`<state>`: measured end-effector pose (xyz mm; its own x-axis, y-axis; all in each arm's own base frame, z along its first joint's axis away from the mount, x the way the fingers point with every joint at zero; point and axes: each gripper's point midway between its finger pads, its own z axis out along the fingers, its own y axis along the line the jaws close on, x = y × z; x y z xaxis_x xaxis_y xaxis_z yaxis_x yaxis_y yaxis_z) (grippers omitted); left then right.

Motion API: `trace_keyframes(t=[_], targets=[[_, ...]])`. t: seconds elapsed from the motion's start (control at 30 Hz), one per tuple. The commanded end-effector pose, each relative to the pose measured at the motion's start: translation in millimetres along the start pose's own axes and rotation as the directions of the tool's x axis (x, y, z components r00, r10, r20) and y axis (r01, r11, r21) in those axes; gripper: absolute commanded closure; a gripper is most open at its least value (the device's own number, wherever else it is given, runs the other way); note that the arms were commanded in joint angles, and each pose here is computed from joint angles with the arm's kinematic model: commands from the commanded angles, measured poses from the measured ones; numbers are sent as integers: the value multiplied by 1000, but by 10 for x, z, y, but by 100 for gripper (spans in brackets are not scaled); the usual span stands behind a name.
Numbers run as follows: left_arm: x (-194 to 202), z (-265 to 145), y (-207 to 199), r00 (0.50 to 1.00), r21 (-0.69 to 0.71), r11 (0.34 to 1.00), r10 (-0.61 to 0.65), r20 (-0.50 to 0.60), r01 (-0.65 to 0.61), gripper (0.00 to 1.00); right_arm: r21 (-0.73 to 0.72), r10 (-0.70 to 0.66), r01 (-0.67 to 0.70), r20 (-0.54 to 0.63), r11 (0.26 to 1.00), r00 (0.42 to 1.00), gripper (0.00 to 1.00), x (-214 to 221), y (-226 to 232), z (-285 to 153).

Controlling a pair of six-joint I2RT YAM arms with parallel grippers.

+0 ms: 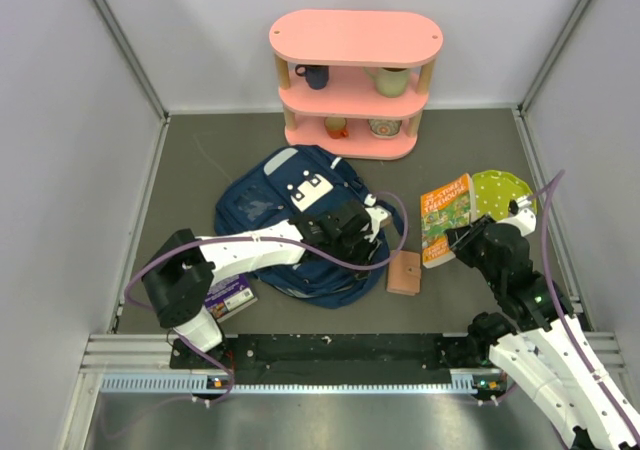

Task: Pack the student bag
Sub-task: Place the book in the student bag.

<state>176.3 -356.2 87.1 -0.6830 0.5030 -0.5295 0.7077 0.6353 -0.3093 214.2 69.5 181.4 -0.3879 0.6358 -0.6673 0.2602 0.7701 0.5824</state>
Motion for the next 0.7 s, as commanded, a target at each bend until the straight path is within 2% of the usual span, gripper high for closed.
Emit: trace_keyframes(t=[0.0, 0.13, 0.23, 0.27, 0.43, 0.67], targets=[[-114, -26, 75, 999, -65, 998, 0, 42, 2, 57, -85, 51, -45, 69, 995, 996, 100, -226, 242, -50], [-100, -30, 112, 999, -88, 996, 6, 36, -3, 68, -86, 51, -45, 60, 995, 997, 100, -194, 233, -41], [-106, -27, 103, 999, -83, 997, 8, 34, -5, 87, -86, 56, -51, 55, 995, 997, 100, -179, 227, -36], [-102, -30, 112, 999, -88, 996, 9, 34, -6, 98, -89, 56, -52, 54, 995, 997, 100, -177, 231, -39], [-246, -174, 145, 996, -126, 992, 17, 89, -6, 100, -94, 52, -47, 49, 994, 997, 100, -163, 233, -44], [-758, -660, 331, 966, -273, 961, 33, 258, 40, 100, -128, 53, -49, 32, 991, 998, 100, -143, 285, -88]])
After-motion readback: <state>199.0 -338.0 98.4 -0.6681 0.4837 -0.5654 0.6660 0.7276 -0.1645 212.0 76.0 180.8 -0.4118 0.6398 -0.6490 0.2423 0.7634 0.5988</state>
